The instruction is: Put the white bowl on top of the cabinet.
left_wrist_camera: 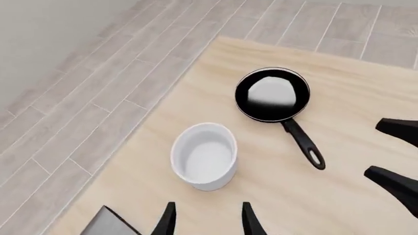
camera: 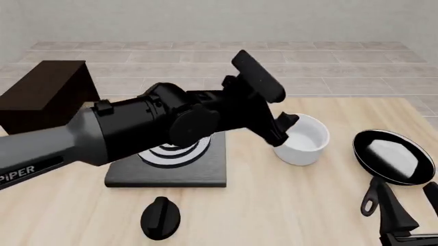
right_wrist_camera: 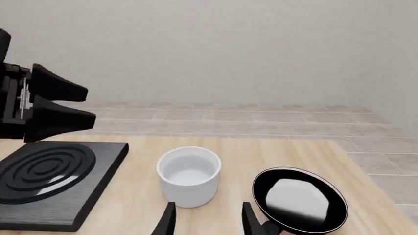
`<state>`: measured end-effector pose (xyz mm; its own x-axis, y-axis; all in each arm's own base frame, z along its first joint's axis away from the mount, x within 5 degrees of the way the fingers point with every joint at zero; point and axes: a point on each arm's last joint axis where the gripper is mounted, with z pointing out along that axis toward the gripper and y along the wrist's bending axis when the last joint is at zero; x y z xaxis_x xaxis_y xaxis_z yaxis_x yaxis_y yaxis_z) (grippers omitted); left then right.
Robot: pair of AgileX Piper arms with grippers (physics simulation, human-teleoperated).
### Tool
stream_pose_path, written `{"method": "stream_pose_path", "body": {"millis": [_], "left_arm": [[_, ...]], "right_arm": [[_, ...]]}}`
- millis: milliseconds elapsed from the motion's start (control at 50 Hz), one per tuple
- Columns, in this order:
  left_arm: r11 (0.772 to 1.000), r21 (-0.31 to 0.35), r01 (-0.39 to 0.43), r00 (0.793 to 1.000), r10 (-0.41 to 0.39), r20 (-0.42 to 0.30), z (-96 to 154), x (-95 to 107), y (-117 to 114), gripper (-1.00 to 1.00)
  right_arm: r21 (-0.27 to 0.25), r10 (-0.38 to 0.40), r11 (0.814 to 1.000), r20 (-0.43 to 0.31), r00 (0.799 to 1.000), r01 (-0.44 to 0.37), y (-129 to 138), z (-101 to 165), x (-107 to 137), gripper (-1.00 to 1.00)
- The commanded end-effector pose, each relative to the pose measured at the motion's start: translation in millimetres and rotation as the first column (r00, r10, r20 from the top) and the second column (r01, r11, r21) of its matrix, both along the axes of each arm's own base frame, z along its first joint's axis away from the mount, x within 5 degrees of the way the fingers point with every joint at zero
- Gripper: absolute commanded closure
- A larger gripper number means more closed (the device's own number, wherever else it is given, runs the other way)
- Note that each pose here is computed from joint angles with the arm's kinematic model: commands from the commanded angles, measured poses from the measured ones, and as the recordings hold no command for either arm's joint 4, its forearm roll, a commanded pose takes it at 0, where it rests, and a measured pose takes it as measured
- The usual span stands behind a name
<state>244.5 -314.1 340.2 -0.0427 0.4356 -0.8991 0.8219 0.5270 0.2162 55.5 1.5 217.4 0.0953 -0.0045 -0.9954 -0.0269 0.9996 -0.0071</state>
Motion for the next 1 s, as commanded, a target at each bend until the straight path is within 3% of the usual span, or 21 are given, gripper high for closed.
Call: {"method": "stream_pose_path", "body": {"millis": [20, 100, 320, 380, 520, 620, 880, 1000], "left_arm": [[0.994, 0.089, 0.069, 0.997, -0.065, -0.047, -9, -2, -38, -1.0], [0.982, 0.162, 0.1, 0.994, -0.091, -0.06, -27, 0, -49, -1.0], [0.961, 0.232, 0.154, 0.987, -0.138, -0.083, -43, -4, -70, -1.0], [0.944, 0.274, 0.185, 0.982, -0.166, -0.094, -49, -8, -78, -1.0], [0.92, 0.344, 0.186, 0.982, -0.162, -0.096, -65, 14, -82, -1.0], [0.917, 0.359, 0.176, 0.984, -0.152, -0.094, -72, 27, -84, -1.0], [0.884, 0.416, 0.213, 0.977, -0.181, -0.114, -100, 29, -97, -1.0], [0.879, 0.436, 0.194, 0.981, -0.164, -0.107, -108, 52, -96, -1.0]], "right_arm": [[-0.003, 0.0, 1.0, 0.003, 1.0, 0.0, 0, 0, 0, -1.0], [0.002, 0.0, 1.0, -0.002, 1.0, 0.0, 0, -1, 0, -1.0], [0.002, 0.0, 1.0, -0.002, 1.0, 0.0, 0, 0, 0, -1.0], [-0.003, 0.0, 1.0, 0.003, 1.0, 0.0, 0, 0, 0, -1.0], [-0.001, 0.0, 1.0, 0.001, 1.0, 0.0, 0, 0, 0, -1.0], [-0.001, 0.0, 1.0, 0.0, 1.0, 0.0, 0, 0, 0, -1.0], [-0.001, 0.0, 1.0, 0.001, 1.0, 0.0, 0, 0, 0, -1.0], [0.001, 0.0, 1.0, -0.001, 1.0, 0.0, 0, 0, 0, -1.0]]}}
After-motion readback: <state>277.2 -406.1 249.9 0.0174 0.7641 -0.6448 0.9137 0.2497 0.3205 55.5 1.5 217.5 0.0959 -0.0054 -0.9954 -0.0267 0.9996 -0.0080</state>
